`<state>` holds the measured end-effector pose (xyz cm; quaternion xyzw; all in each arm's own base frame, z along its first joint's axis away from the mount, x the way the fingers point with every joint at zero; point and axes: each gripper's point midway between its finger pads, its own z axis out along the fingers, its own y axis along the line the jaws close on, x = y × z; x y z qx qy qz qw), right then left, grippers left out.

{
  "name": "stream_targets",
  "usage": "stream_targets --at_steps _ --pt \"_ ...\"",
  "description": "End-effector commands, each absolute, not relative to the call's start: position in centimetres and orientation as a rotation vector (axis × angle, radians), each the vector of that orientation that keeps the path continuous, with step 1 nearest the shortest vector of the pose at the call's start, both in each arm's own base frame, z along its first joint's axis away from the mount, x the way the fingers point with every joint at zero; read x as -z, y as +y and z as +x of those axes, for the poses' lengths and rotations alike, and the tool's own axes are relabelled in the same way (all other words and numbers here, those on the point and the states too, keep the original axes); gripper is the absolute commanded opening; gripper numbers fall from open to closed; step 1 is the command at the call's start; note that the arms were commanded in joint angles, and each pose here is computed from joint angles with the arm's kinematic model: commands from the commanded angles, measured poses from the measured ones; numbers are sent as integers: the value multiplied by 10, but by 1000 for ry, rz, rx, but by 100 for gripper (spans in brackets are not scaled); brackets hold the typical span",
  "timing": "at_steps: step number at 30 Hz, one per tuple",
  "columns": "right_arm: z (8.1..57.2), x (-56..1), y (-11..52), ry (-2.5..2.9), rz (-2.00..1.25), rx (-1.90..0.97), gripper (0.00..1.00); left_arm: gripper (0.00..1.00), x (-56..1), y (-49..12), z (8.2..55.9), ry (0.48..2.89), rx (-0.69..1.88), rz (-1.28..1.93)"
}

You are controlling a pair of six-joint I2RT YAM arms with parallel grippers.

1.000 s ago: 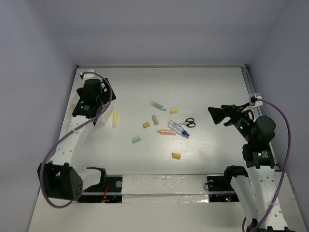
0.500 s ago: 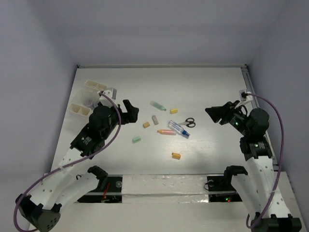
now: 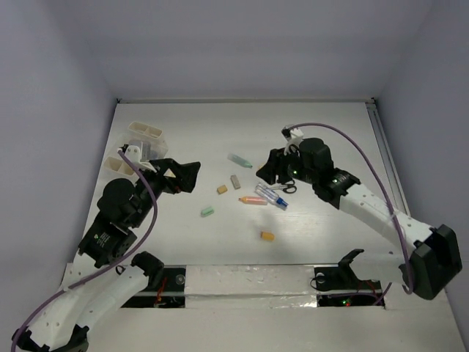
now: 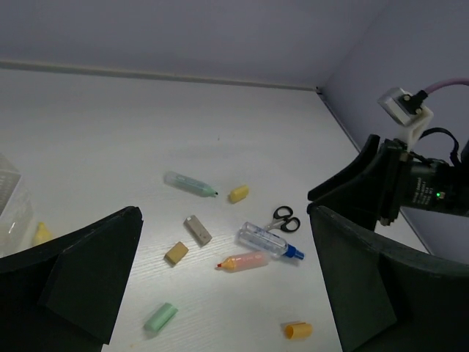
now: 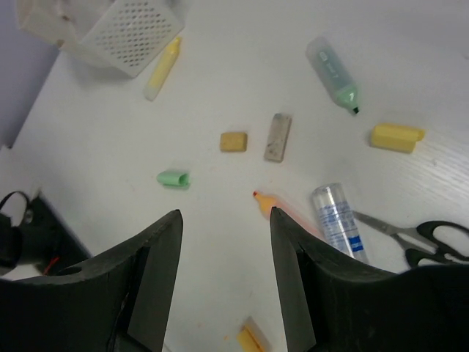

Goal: Sort the stationery into containers
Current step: Pick up the stationery from the center of the board.

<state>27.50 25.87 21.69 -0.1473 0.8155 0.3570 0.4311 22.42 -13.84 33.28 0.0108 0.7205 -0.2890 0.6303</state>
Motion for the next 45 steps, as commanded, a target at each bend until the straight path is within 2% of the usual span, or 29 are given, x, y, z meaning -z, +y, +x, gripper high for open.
stream_targets --at_steps 1,4,13,22,36,39,41,45 --pt "303 -239 272 1978 -379 -771 57 99 -359 -136 221 1569 661 56" --pt "308 -224 300 2025 -462 -741 59 99 -365 -133 222 1550 634 64" --pt "324 -155 360 2152 -655 -552 77 99 -366 -96 216 1462 514 -41" --pt "338 -97 392 2268 -757 -484 81 99 -368 -74 215 1403 453 -88" --pt "330 -55 409 2360 -822 -387 67 99 -369 -76 211 1391 476 -68" --pt "328 -48 407 2374 -823 -344 59 99 -369 -74 212 1390 471 -72" --pt "327 -41 404 2395 -821 -319 49 99 -369 -75 211 1389 473 -72" --pt "328 -42 407 2388 -805 -307 41 99 -370 -72 210 1384 471 -85"
